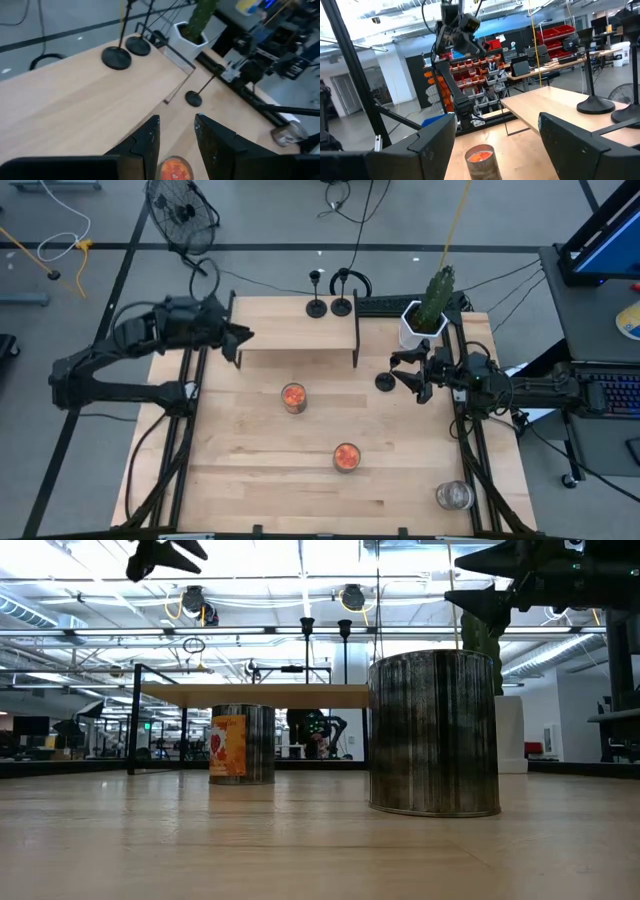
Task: Pick & Place candle stick holders
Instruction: Put the candle holder on the shelf
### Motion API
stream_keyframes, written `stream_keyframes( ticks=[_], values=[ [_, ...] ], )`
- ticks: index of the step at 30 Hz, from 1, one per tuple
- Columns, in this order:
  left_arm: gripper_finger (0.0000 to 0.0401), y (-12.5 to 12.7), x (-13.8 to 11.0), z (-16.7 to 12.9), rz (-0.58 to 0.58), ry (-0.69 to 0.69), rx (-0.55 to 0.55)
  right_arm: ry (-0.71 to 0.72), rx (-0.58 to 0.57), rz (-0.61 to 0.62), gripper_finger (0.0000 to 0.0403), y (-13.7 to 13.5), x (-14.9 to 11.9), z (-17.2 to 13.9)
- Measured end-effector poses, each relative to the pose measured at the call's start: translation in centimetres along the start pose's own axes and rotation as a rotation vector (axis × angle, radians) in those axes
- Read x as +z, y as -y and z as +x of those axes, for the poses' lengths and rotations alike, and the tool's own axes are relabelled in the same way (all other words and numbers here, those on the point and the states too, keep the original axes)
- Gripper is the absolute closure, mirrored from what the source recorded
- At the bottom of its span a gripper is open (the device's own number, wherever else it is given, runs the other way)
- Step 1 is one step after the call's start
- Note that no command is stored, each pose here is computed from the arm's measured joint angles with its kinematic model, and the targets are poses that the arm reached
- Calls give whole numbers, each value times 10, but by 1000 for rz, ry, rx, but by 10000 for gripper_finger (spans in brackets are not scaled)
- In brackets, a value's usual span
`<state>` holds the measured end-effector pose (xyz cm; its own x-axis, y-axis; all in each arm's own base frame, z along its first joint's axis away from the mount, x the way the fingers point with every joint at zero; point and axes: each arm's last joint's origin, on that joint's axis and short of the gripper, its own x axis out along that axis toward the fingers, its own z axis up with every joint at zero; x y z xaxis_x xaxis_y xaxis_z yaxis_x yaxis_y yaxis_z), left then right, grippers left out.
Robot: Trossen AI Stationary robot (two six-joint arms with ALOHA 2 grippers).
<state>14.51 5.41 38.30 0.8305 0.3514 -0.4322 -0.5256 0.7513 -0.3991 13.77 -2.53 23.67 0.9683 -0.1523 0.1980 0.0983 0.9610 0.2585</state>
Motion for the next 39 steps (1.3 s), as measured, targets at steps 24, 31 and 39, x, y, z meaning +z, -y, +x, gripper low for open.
stream_keyframes(
  ticks=[24,31,39],
  values=[
    [272,-49,-108,-30,-26,156,-200,-293,-174,-145,128,-3,25,8],
    [272,-61,-131,-25,-44,130,-192,-443,-244,-155,128,-9,50,14],
    [272,-65,-140,-18,-79,96,-175,-578,-357,-129,129,-12,69,25]
  ],
)
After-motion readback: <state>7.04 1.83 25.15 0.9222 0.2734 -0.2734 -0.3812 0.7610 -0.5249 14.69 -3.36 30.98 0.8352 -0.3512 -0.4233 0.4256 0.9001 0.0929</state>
